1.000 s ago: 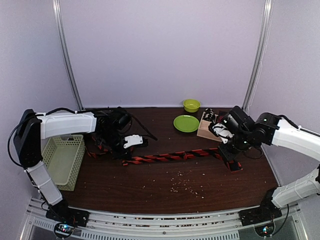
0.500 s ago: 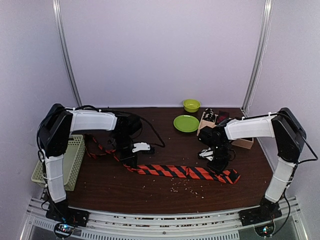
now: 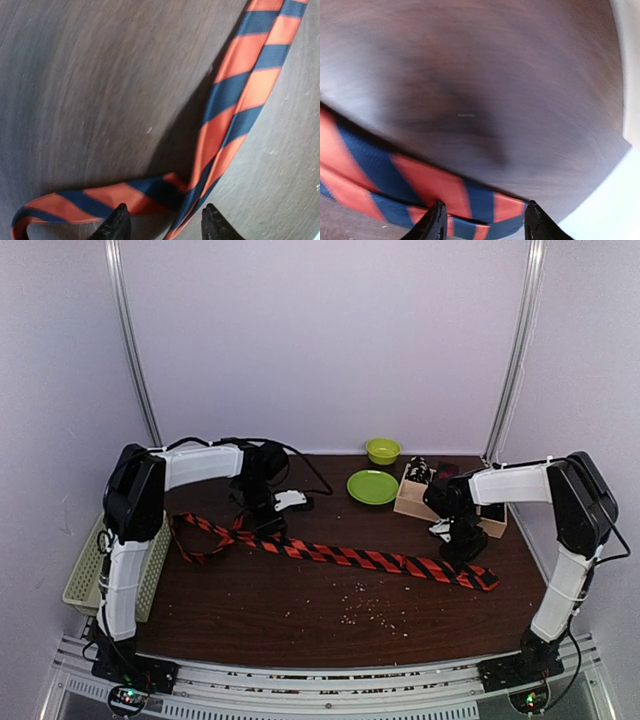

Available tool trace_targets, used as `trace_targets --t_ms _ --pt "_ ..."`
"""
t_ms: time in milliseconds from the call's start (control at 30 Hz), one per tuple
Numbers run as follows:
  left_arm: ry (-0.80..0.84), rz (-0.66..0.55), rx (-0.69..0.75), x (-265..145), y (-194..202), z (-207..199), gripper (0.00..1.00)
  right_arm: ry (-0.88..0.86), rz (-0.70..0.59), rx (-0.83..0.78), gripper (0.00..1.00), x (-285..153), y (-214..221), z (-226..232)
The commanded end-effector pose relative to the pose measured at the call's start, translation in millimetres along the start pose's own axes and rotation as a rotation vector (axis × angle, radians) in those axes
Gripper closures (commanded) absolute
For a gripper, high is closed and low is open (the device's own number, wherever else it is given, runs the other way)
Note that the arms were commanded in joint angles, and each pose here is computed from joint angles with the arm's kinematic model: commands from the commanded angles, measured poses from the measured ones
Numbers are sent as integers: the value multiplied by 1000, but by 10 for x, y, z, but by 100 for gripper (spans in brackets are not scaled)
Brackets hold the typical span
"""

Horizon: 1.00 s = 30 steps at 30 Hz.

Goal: Roll the ties
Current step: Adjust the tie at the center of the board.

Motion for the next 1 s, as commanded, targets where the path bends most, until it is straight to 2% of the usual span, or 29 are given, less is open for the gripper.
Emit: trace_targets --t_ms 0,67,100,133,200,300,433,500,633,700,767,833,867,967 --pt "-205 -163 -131 -598 -19 330 43 97 -41 69 45 -193 -7 -252" --pt "-308 -313 -167 -998 -54 409 40 97 -103 95 41 -370 -44 -293" --pt "-350 -371 -180 -1167 -42 401 34 93 -144 110 40 -482 -63 -312" --pt "-391 -433 -187 -1366 -37 372 22 89 -189 124 39 -597 -87 -332" --pt "-437 -525 -199 -1604 24 272 3 76 -306 161 32 -892 -143 -374" --pt "-527 -673 -291 -2039 95 223 2 1 -516 195 25 -1393 -248 -341" --pt "-512 -916 -512 -2244 203 171 2 -133 -874 231 11 -2118 -373 -269" --pt "-460 -958 -463 -2299 181 40 2 -136 -1015 284 0 -2364 -373 -335" --pt "-464 -896 -364 -2356 315 -84 2 -128 -1262 431 1 -2743 -297 -517" --pt "-457 -767 -307 -2205 414 -122 2 -155 -1326 540 1 -2760 -259 -579" --pt "-453 -595 -297 -1960 569 -81 2 -196 -1380 472 1 -2807 -289 -476" --pt "-429 -390 -288 -1625 774 -40 2 -264 -1381 424 1 -2832 -341 -363" --pt "-415 -308 -288 -1493 870 -26 6 -289 -1362 404 1 -2815 -375 -315" --pt "-347 -140 -272 -1177 1060 -57 14 -356 -1297 387 0 -2715 -466 -205"
Point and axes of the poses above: each gripper's point midway between its finger pads, its own x axis out along the fingers, its own z axis along the line the jaws close on, y = z × x, the point moved 1 cm from there along -x, back along the fingers, and after that the axes turned 4 degrees about -x, right-handed, at the moved point
